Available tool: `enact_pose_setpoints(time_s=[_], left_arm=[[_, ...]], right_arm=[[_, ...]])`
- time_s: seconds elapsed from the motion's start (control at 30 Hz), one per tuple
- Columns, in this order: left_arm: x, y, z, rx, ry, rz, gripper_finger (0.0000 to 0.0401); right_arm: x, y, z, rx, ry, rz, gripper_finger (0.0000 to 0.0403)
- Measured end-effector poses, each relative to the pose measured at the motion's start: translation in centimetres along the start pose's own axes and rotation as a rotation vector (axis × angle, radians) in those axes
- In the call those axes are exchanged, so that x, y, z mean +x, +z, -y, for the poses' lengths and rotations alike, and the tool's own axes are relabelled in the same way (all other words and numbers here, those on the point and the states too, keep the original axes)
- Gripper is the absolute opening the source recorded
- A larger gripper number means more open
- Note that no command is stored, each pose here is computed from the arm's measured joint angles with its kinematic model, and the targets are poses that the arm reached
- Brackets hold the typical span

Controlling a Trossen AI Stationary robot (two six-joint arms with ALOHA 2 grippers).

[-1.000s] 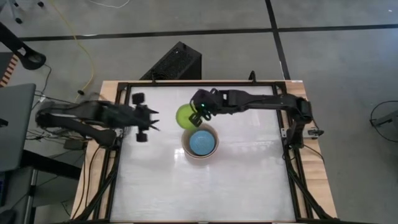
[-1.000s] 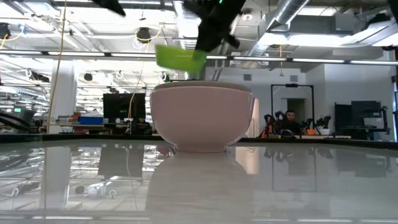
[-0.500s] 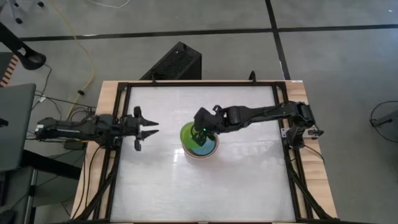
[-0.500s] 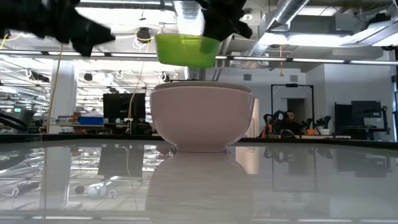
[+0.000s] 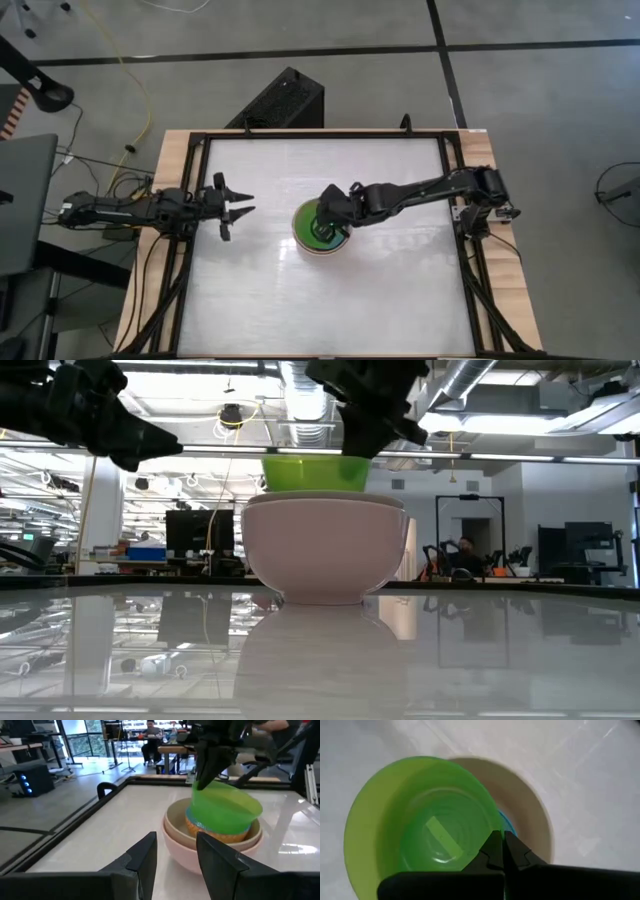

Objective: Nest bowls inside each other
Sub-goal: Stack the green bowl on top of the blue bowl

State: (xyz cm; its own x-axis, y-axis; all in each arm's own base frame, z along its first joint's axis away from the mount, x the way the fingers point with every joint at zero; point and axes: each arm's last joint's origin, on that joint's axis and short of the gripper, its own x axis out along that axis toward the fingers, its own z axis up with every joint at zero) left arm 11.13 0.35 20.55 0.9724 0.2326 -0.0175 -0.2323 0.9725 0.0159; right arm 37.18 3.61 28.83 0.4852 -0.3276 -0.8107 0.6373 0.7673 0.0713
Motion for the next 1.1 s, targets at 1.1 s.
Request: enact_pose_setpoints(time_s=[1.1], left_arm=[[0.0, -0.3, 0.0, -0.004, -0.004, -0.028, 0.0128]], right_arm=[[2.3, -0.3, 1.6, 0.039, -0.032, -0.040, 0.0024]])
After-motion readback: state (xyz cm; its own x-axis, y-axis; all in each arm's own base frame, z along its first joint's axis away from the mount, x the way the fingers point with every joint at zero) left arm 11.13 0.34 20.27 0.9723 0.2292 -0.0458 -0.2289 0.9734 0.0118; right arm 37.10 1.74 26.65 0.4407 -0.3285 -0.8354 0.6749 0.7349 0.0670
